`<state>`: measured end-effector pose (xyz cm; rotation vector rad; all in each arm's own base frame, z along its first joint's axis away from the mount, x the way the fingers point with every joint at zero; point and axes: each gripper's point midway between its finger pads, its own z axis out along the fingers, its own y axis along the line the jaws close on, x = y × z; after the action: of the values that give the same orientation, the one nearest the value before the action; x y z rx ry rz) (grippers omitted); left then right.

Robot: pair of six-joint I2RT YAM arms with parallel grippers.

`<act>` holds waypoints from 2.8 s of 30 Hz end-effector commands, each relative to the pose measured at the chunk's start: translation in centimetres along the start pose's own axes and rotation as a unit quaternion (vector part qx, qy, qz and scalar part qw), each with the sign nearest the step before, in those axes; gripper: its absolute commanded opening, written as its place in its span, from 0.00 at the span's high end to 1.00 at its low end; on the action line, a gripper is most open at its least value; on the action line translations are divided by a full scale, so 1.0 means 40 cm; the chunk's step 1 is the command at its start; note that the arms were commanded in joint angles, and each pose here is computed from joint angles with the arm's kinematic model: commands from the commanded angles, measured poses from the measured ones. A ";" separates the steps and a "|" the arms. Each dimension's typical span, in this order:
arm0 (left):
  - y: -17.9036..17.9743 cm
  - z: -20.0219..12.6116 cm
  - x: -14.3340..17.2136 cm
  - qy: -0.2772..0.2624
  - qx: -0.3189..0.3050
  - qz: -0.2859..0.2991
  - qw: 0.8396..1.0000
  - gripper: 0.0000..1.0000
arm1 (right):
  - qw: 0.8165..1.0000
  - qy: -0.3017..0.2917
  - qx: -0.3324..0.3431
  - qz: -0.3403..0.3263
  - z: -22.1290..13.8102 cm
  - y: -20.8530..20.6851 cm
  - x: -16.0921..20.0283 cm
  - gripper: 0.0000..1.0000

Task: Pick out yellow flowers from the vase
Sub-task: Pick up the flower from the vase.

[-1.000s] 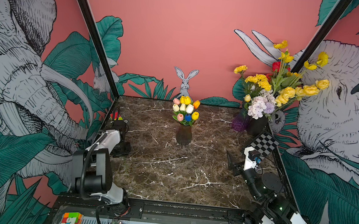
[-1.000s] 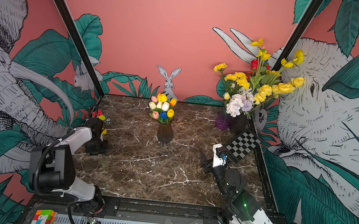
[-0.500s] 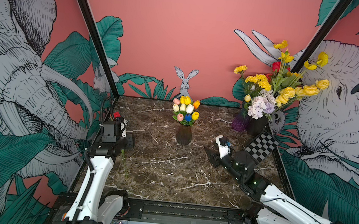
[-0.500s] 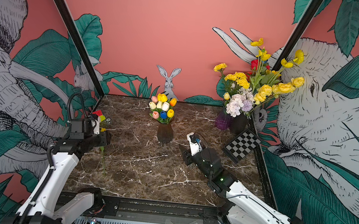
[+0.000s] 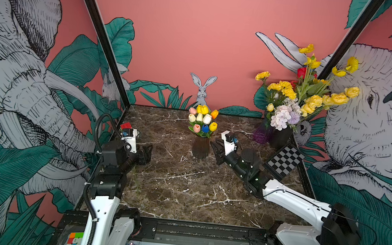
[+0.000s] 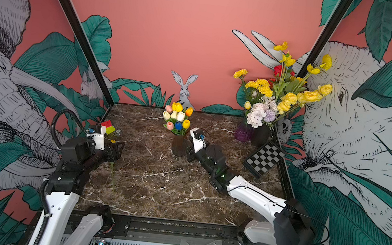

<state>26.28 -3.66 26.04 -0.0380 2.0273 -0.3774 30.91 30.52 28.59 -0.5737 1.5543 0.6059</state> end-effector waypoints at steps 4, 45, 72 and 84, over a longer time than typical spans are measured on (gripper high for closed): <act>-0.030 -0.008 -0.001 -0.009 0.025 0.004 1.000 0.35 | 0.998 -0.040 0.043 -0.029 0.039 -0.030 -0.074 0.76; -0.046 -0.018 -0.007 -0.016 0.036 0.014 0.999 0.33 | 0.995 -0.033 0.088 -0.019 0.150 -0.080 -0.059 0.97; -0.101 -0.003 -0.003 -0.009 0.107 0.012 0.994 0.25 | 0.987 -0.093 0.108 0.072 -0.188 -0.118 -0.364 1.00; -0.111 0.022 0.014 0.024 0.126 0.012 0.992 0.27 | 0.973 -0.128 0.160 0.110 -0.395 -0.181 -0.361 1.00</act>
<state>26.16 -7.49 26.15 0.1085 2.0199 -0.5888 25.20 15.82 44.57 -0.1369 1.4160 0.5749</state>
